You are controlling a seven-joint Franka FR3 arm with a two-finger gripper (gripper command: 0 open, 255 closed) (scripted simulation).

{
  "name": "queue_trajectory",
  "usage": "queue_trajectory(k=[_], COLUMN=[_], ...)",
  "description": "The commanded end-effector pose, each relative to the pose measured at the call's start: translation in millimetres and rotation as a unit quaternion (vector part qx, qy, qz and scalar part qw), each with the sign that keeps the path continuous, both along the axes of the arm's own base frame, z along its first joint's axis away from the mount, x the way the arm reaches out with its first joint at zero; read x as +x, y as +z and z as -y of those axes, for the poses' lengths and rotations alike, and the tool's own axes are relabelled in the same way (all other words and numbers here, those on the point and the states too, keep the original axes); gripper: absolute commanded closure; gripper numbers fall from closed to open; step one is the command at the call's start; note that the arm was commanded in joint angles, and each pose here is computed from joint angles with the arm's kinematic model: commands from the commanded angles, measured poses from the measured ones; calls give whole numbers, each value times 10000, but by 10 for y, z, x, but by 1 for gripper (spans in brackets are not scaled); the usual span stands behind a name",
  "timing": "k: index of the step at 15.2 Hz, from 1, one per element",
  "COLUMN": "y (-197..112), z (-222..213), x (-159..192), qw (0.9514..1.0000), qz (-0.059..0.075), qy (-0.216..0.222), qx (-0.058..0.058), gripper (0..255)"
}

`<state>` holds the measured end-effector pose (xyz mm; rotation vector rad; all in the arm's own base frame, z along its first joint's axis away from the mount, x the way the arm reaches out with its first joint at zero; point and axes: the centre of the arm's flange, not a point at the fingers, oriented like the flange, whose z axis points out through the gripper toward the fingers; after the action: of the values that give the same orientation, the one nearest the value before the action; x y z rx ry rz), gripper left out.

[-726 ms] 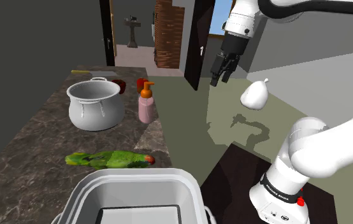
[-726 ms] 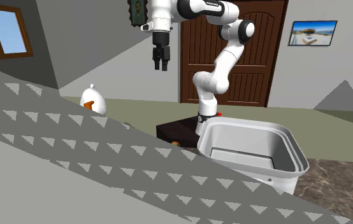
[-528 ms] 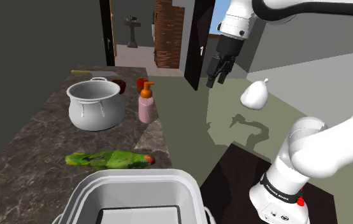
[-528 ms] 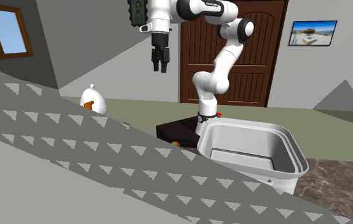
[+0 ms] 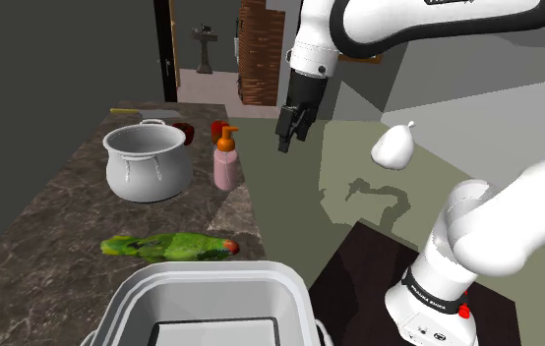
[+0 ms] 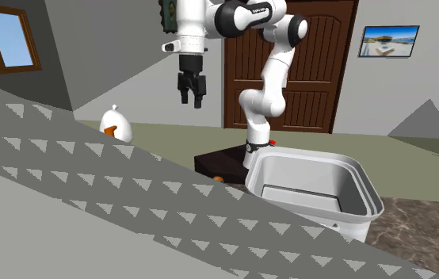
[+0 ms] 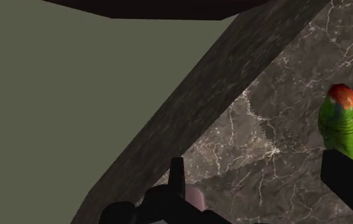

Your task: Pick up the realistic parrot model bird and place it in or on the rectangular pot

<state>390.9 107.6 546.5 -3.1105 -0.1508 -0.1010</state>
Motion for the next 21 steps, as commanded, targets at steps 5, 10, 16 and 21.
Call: queue_trajectory(k=[5, 10, 16, 21], y=[-353, -658, -1051, -1401], z=[-658, -1207, -1883, -2454], x=[452, 757, 1057, 1252], qw=[9984, 9948, 9877, 9794], qz=[-30, -60, -96, -125], qy=[520, 948, 1458, 1880], qx=[-196, -363, -563, -728], gripper=[0, 0, 0, 0])
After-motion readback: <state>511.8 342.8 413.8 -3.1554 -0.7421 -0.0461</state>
